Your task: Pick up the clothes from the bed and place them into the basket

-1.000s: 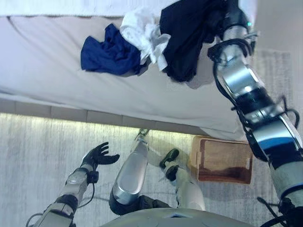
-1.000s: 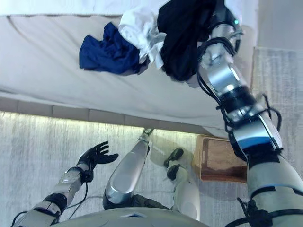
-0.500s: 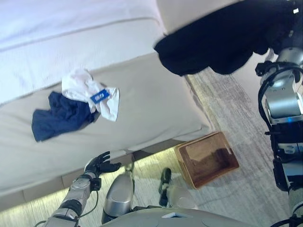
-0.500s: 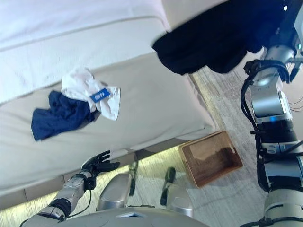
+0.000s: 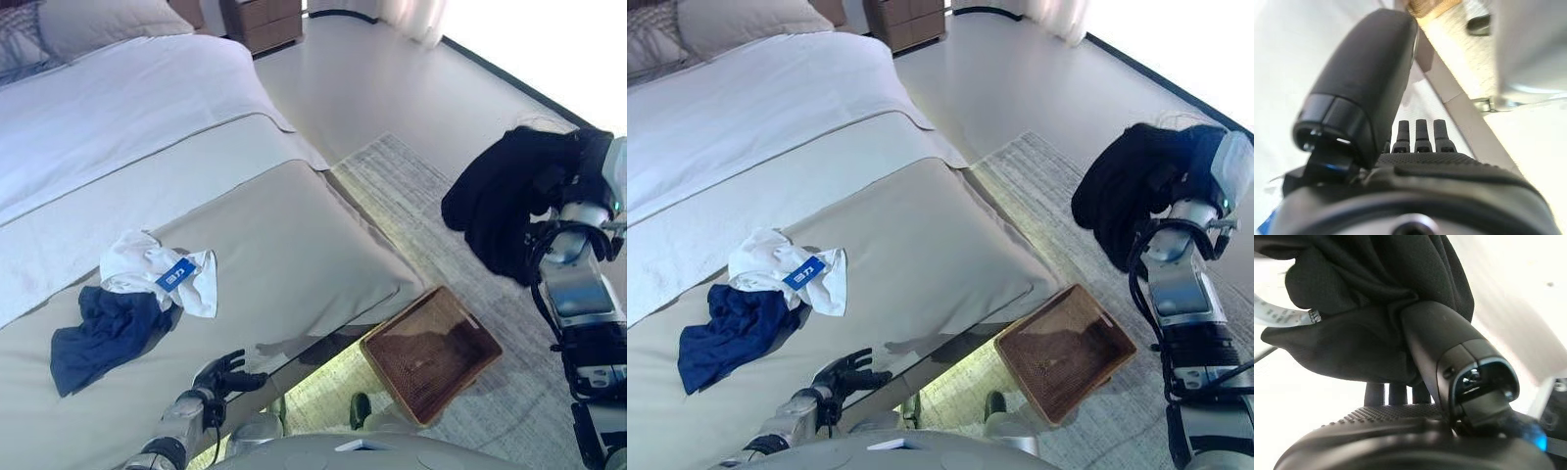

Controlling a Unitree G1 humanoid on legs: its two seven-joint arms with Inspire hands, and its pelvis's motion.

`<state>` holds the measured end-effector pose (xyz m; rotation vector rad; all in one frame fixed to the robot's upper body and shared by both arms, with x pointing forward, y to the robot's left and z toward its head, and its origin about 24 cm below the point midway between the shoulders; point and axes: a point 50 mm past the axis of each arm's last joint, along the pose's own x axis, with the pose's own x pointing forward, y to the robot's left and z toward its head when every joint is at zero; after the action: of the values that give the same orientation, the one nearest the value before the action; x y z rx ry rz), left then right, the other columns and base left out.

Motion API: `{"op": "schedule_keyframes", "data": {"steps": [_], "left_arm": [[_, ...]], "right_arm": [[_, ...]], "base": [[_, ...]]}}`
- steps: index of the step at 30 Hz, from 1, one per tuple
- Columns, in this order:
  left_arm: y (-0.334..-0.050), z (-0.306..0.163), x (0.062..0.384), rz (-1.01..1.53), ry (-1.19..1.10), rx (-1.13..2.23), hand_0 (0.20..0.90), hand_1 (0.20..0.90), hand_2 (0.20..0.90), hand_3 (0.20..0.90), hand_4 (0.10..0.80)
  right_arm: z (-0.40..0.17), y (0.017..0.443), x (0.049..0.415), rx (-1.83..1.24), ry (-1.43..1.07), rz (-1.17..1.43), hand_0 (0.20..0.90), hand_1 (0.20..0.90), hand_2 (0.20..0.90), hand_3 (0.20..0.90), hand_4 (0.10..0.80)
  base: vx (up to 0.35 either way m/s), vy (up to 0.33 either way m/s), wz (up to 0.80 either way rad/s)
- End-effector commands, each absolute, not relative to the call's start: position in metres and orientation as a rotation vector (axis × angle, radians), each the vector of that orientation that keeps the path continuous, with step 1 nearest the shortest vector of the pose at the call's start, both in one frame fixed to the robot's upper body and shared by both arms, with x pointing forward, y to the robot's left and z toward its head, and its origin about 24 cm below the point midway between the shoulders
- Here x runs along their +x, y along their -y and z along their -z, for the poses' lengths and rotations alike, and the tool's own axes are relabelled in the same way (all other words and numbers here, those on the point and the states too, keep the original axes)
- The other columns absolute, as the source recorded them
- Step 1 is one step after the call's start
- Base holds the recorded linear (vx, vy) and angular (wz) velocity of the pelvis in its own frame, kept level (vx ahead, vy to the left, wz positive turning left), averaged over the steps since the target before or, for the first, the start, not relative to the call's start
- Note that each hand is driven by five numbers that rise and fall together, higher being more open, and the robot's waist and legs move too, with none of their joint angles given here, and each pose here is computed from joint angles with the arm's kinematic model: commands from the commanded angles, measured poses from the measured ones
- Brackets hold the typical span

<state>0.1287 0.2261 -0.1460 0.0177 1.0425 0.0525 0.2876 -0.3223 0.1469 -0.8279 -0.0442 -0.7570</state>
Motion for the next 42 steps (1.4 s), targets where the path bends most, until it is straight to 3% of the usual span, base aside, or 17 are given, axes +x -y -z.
{"op": "schedule_keyframes", "data": {"steps": [1, 6, 10, 11, 12, 13, 19, 23, 39, 42], "left_arm": [[-0.25, 0.146, 0.118, -0.074, -1.086, 0.093, 0.9, 0.9, 0.9, 0.9, 0.8], [-0.248, 0.142, 0.125, -0.063, -1.048, 0.08, 0.9, 0.9, 0.9, 0.9, 0.8], [-0.241, 0.134, 0.151, -0.027, -0.971, 0.074, 0.9, 0.9, 0.9, 0.9, 0.8], [-0.238, 0.129, 0.163, -0.014, -0.937, 0.071, 0.9, 0.9, 0.9, 0.9, 0.8], [-0.235, 0.126, 0.171, -0.004, -0.912, 0.069, 0.9, 0.9, 0.9, 0.9, 0.8], [-0.23, 0.122, 0.182, 0.007, -0.88, 0.067, 0.9, 0.9, 0.9, 0.9, 0.8], [-0.216, 0.098, 0.225, 0.05, -0.726, 0.066, 0.9, 0.9, 0.9, 0.9, 0.8], [-0.215, 0.09, 0.233, 0.055, -0.685, 0.052, 0.9, 0.9, 0.9, 0.9, 0.8], [-0.242, 0.081, 0.234, 0.043, -0.681, 0.075, 0.9, 0.9, 0.9, 0.9, 0.8], [-0.244, 0.083, 0.229, 0.03, -0.698, 0.081, 0.9, 0.9, 0.9, 0.9, 0.8]], "right_arm": [[-0.183, 0.334, 0.287, -0.883, 0.189, 0.824, 0.3, 0.3, 0.3, 0.2, 0.1], [-0.146, 0.355, 0.283, -0.887, -0.033, 0.849, 0.3, 0.3, 0.3, 0.2, 0.1], [-0.122, 0.361, 0.288, -0.923, -0.185, 0.831, 0.3, 0.3, 0.3, 0.2, 0.1], [-0.118, 0.363, 0.291, -0.945, -0.236, 0.827, 0.472, 0.472, 0.472, 0.4, 0.3], [-0.116, 0.367, 0.293, -0.968, -0.272, 0.828, 0.799, 0.799, 0.799, 0.782, 0.682], [-0.115, 0.372, 0.296, -0.979, -0.32, 0.827, 0.9, 0.9, 0.9, 0.9, 0.8], [-0.125, 0.385, 0.31, -1.048, -0.429, 0.864, 0.9, 0.9, 0.9, 0.9, 0.8], [-0.134, 0.388, 0.314, -1.104, -0.439, 0.861, 0.9, 0.9, 0.9, 0.9, 0.8], [-0.098, 0.416, 0.285, -1.177, -0.769, 0.643, 0.9, 0.9, 0.9, 0.9, 0.8], [-0.111, 0.412, 0.291, -1.138, -0.627, 0.658, 0.9, 0.9, 0.9, 0.9, 0.8]], "base": [[-0.021, -0.075, -0.12], [-0.049, -0.07, -0.03], [-0.163, -0.049, 0.0], [-0.252, -0.01, 0.03], [-0.314, 0.011, 0.04], [-0.259, -0.002, 0.04], [-0.224, -0.054, 0.05], [-0.079, -0.02, 0.03], [0.014, -0.017, 0.02], [0.085, -0.004, 0.16]]}}
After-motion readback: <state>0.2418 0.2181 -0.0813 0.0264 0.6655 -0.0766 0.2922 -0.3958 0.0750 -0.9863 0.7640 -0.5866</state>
